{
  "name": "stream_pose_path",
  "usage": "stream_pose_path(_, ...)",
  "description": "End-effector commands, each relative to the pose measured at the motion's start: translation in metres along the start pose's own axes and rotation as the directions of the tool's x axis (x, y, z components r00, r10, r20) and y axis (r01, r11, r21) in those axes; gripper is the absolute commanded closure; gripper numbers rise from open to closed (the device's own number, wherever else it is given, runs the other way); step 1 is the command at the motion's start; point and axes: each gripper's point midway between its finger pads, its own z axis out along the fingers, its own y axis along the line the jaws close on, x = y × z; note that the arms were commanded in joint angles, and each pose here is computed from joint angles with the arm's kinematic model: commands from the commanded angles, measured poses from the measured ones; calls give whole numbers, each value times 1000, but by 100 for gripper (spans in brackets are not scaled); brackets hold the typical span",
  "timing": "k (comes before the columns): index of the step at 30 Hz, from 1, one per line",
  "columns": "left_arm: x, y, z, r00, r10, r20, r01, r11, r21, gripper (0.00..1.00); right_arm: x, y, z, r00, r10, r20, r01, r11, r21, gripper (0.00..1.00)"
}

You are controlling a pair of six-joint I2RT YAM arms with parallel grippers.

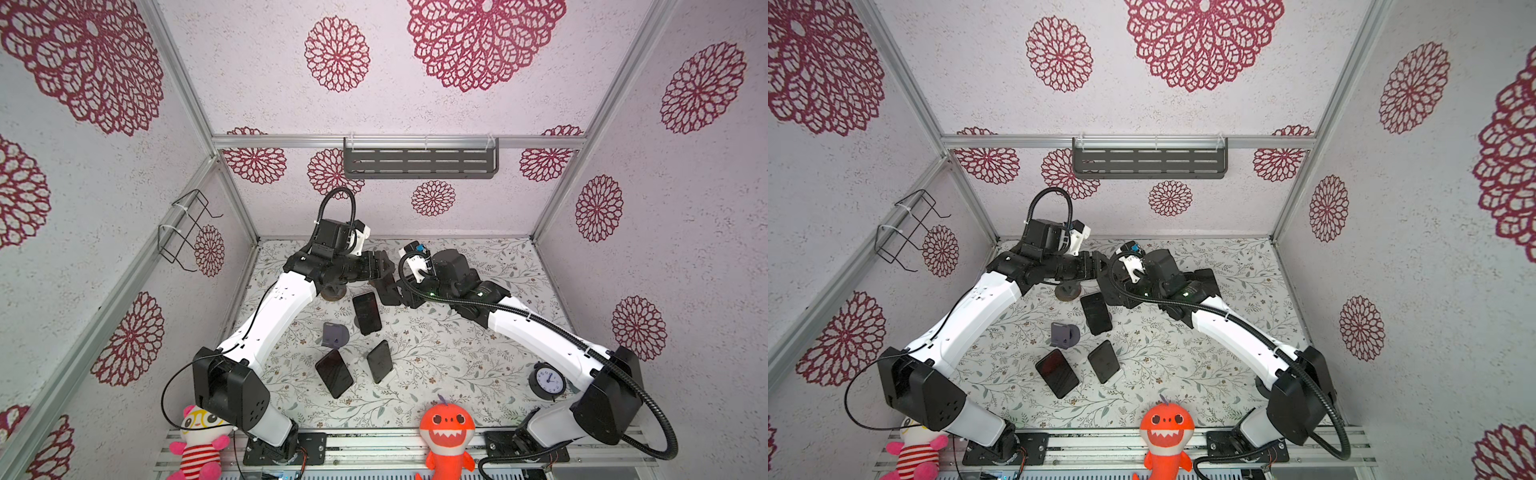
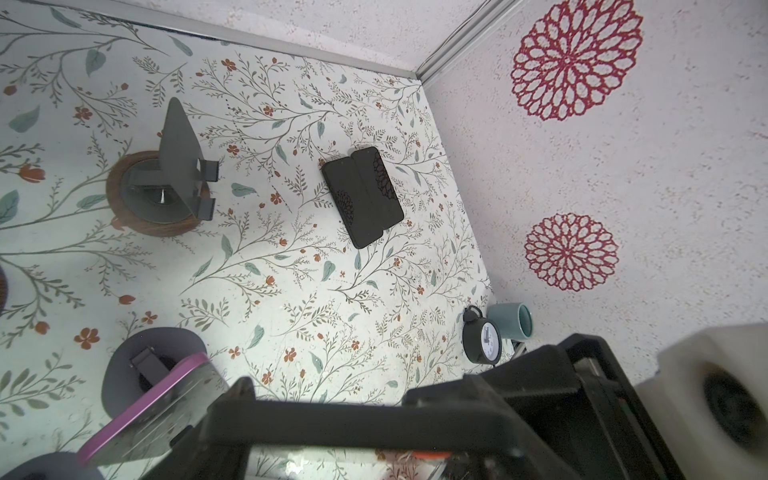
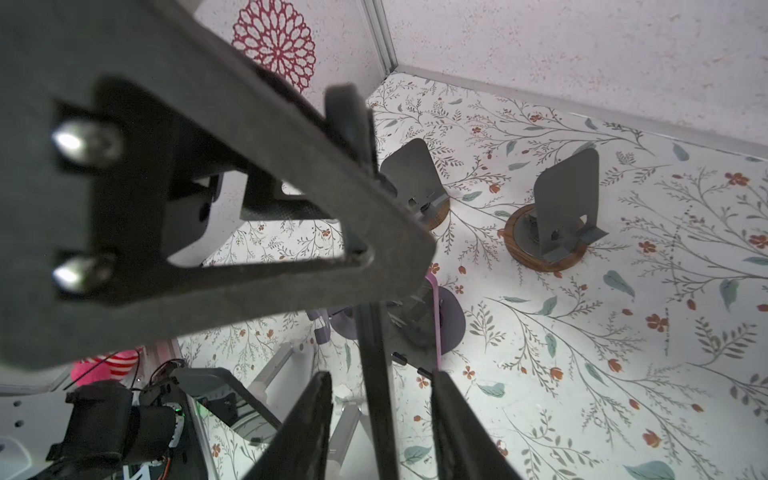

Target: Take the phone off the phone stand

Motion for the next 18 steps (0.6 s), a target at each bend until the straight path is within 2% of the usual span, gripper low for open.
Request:
stream_pose_path(1,-16,-26,-13,997,26,79,-32,996,79,75,-26,8,-3,997,10,78,-8,999,-31,66)
stream_pose_path(4,-14,-27,-13,996,22,81,-30,995,96,74,-28,7,-2,996,22,87,-20,999,-29,83)
stream_pose_path(9,-14,-35,-15,995,20,95,-33,989,143,67,-29,5,-2,997,29,71,-28,999,-19,87)
stream_pose_path(10,-14,-36,-15,995,18,95,-33,988,152,62,-29,4,-2,997,30,70,-28,999,-21,88)
stream_pose_path(13,-15,-43,-18,994,18,110,-40,980,194,25,-30,2,-5,997,45,69,-42,998,-36,91)
stream_pose_path(17,-16,-46,-24,990,25,137,-54,976,212,1,-32,-7,-16,994,70,79,-66,997,-49,95)
stream_pose_path(18,-17,-46,-25,989,32,146,-63,976,210,2,-34,-11,-22,993,76,86,-72,996,-51,96)
